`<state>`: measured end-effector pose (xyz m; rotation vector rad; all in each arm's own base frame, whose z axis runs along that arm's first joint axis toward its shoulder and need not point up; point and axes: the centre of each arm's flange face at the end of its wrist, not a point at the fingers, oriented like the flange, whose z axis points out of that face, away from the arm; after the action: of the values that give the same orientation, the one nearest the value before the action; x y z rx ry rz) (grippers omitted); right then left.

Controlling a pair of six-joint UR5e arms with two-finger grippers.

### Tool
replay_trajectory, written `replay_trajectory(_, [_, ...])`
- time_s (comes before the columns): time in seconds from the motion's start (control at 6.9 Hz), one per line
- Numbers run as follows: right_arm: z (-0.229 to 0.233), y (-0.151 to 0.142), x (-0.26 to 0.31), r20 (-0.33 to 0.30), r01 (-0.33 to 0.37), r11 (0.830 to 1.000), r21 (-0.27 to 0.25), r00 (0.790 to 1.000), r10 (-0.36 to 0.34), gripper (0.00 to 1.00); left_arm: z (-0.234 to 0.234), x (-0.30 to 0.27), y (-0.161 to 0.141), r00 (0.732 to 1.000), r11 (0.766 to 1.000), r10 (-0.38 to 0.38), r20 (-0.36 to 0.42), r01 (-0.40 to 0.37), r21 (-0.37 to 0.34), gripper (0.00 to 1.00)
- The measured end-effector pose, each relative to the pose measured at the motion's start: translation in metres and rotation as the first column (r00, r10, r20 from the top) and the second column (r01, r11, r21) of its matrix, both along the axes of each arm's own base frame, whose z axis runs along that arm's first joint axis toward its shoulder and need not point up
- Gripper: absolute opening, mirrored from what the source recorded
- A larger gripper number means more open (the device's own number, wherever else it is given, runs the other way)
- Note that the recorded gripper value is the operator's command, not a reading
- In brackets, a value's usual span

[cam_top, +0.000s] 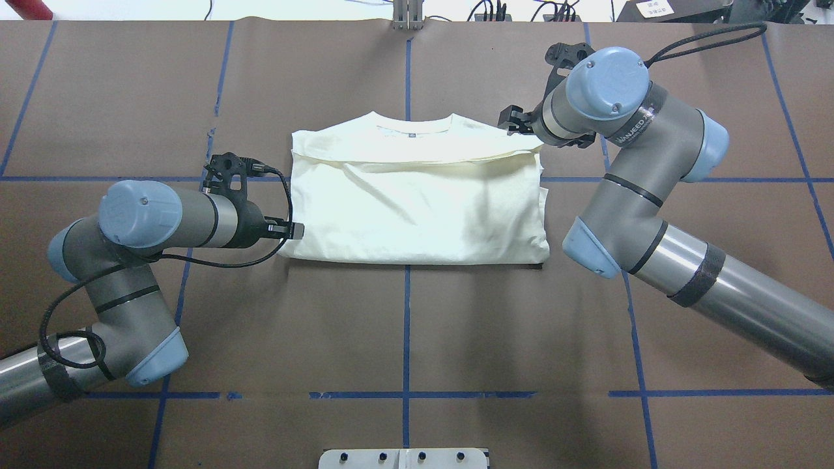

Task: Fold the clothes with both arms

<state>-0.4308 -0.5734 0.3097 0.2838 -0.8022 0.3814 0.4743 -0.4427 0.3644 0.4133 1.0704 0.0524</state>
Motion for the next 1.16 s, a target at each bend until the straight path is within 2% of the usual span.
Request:
replay_trajectory(0.14, [0.001,0.000,0.000,-0.001,0.000,1.000,-0.001,1.000,0.000,1.00,0.001,0.004,0.004,1.000,1.000,0.008,0.001,-0.008,-0.001,0.52])
replay_trajectory(0.29, [0.001,0.000,0.000,-0.002,-0.001,1.000,-0.001,1.000,0.001,1.00,0.002,0.007,0.008,1.000,1.000,0.016,0.002,-0.016,-0.003,0.24])
replay_trajectory(0.43, [0.002,0.000,0.000,-0.003,-0.001,1.000,-0.001,1.000,0.001,1.00,0.002,0.010,0.011,1.000,1.000,0.019,0.001,-0.019,-0.010,0.00])
replay_trajectory(0.87, [0.002,0.000,-0.001,-0.003,0.000,1.000,-0.002,1.000,0.000,1.00,0.005,0.010,0.015,1.000,1.000,0.015,0.007,-0.015,-0.016,0.00])
replay_trajectory(1.16, [0.001,0.001,-0.003,-0.002,0.000,1.000,-0.003,1.000,0.000,1.00,0.014,-0.007,0.005,0.998,0.998,0.025,0.052,-0.028,0.054,0.00])
